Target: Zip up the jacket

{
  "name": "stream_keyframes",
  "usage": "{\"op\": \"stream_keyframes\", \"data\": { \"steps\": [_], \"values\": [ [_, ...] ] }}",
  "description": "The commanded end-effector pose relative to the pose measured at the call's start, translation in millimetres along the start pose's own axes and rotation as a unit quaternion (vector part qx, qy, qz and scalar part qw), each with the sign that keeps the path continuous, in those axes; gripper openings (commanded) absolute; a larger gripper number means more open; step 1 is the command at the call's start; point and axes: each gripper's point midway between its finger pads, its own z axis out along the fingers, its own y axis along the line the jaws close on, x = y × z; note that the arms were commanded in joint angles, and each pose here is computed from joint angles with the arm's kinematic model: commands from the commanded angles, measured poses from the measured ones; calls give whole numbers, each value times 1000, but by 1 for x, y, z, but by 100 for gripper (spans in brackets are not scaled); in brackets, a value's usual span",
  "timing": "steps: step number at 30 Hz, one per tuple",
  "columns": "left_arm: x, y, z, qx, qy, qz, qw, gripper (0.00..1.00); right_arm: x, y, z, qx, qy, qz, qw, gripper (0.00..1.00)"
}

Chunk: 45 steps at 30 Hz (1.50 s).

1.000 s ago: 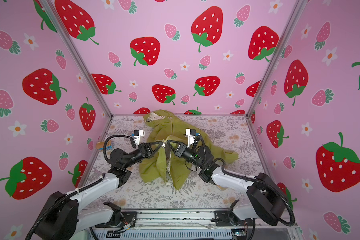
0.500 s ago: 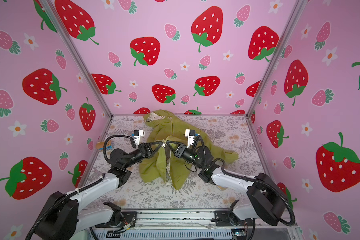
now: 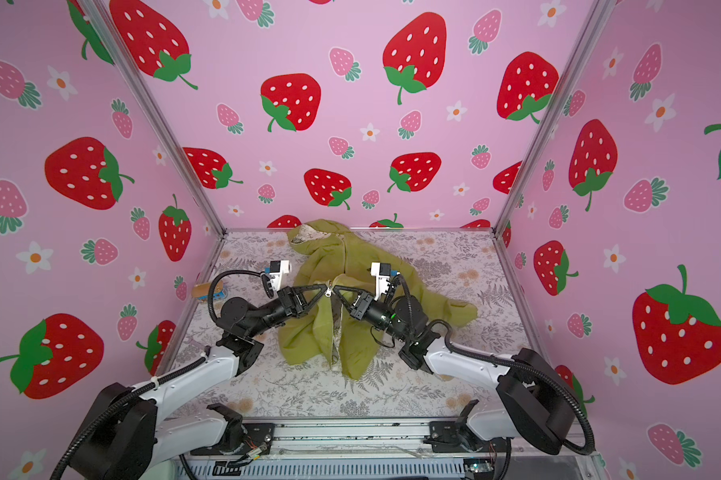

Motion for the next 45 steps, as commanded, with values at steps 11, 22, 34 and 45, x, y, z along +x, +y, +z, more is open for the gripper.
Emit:
{"op": "stream_keyframes", "data": {
  "steps": [11,22,34,45],
  "values": [
    [-8,-24,-2,33,-17,28,999,0,13,9,-5,-16,16,2,1000,0],
    [-9,-22,-2,31,-17,26,999,0,23,6,-9,-13,27,4,1000,0],
    [-11,-19,-4,25,-25,25,999,0,42,3,-12,-10,50,6,999,0],
    [-13,-16,-4,23,-28,25,999,0,66,-5,-10,-3,81,14,997,0]
  ]
}}
